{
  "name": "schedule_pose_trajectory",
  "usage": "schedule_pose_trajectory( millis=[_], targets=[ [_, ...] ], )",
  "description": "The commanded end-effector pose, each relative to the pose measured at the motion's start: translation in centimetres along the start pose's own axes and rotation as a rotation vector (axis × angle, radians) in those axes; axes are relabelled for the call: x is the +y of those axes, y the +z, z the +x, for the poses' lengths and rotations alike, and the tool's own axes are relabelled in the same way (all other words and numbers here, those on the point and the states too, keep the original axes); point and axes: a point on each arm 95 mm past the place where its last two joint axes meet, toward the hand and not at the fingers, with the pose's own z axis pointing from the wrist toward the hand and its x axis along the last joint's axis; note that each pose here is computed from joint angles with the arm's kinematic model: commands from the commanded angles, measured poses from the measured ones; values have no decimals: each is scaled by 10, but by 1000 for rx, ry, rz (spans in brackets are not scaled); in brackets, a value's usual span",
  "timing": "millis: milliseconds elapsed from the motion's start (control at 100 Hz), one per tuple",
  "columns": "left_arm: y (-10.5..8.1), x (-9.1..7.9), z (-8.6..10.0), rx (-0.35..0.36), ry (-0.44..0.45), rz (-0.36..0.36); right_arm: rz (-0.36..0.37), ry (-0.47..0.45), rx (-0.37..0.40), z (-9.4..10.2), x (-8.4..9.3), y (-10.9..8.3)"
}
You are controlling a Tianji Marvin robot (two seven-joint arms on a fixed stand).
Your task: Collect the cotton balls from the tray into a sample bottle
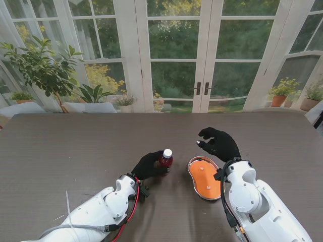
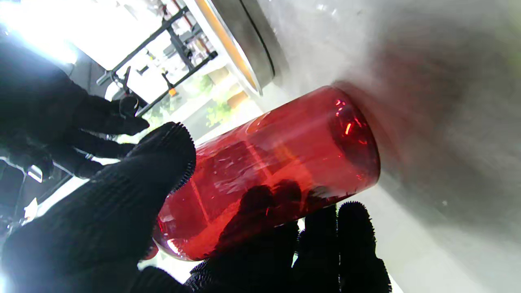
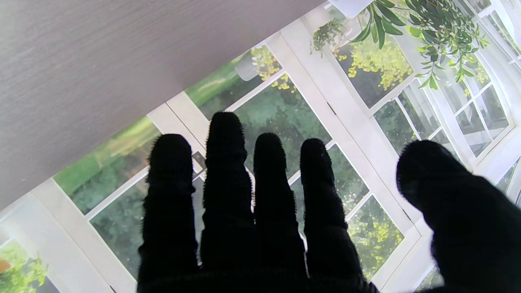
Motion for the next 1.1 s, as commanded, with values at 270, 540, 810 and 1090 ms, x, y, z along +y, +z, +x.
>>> schedule_pose_trajectory(
  millis=[270,540,810,1090],
  targets=[
    [4,4,18,37,-41,104,16,12,11,3,-5,0],
    [-4,-7,27,57,-30,126,6,43,52,19,-6,6],
    [-19,-19,35,59,-49,180,38,1,132,45,4,21],
    [-27,-28,47,88,-44,206,71,-123,255,84,22,34]
  ],
)
